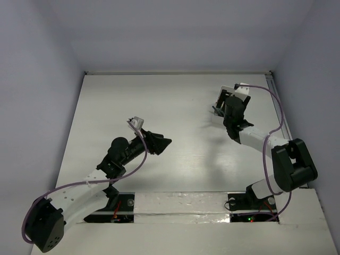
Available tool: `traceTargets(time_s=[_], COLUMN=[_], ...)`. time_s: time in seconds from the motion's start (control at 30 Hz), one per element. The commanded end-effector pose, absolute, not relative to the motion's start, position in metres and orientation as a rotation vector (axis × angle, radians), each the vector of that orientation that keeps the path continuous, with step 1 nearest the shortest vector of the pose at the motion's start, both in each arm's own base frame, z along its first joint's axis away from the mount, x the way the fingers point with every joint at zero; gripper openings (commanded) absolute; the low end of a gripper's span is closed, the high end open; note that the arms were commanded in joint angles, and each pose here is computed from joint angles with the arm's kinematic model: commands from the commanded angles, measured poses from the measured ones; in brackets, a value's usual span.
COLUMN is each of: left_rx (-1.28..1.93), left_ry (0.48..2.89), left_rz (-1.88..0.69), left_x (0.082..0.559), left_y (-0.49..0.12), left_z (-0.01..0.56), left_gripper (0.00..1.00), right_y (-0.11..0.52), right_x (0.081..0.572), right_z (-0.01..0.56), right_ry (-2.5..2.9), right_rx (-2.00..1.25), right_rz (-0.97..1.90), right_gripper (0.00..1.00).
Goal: Sort the stationery into containers
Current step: Place the pen in the storage box, then reset both arms
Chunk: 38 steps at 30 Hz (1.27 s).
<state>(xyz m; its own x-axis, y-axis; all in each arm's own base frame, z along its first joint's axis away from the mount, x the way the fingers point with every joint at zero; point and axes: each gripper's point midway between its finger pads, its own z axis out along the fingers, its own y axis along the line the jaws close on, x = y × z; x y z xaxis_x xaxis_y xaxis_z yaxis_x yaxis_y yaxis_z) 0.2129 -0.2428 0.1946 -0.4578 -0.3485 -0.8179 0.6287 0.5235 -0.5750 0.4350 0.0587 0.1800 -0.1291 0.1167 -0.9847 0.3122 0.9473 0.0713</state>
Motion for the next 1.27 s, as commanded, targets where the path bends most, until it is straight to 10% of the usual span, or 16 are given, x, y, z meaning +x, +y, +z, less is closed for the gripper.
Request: traceTargets(time_s=[0.0,0.17,0.27,0.57,0.67,0.8,0.83,1.23], left_rx=[0.211,0.154,0.123,0.114,0.075,0.035,0.015,-0.101], left_ry=[1.607,1.576,1.566,1.517,1.508,1.443,1.445,1.416], left_rz=[-1.159,-1.148,-1.141,-1.129,-1.102,-1.091,-1.072,-0.946], left_x=[0.216,0.220,0.222,0.221,0.223,0.217,0.218,0.221], left_y=[-0.240,-0.233,-0.230,-0.225,-0.216,-0.202,-0.198,-0.164], left_z=[0.225,0.239,0.246,0.283,0.290,0.313,0.314,0.342], left_gripper=[0.58,0.59,0.60,0.63,0.64,0.65,0.65,0.69], right_y=[0.067,0.073,0.089,0.167,0.166,0.138,0.128,0.080], right_x=[0.423,0.398,0.379,0.273,0.241,0.220,0.218,0.212], right_z=[0.207,0.244,0.245,0.296,0.313,0.330,0.339,0.328], right_ry=[1.652,1.588,1.600,1.519,1.463,1.418,1.396,1.392], right_rx=[0.375,0.388,0.364,-0.015,-0.091,-0.021,0.012,0.174], right_rz=[-0.051,0.106,0.263,0.905,0.949,0.863,0.823,0.624], right_gripper=[0.82,0.76,0.00,0.00,0.07,0.70,0.99,1.00])
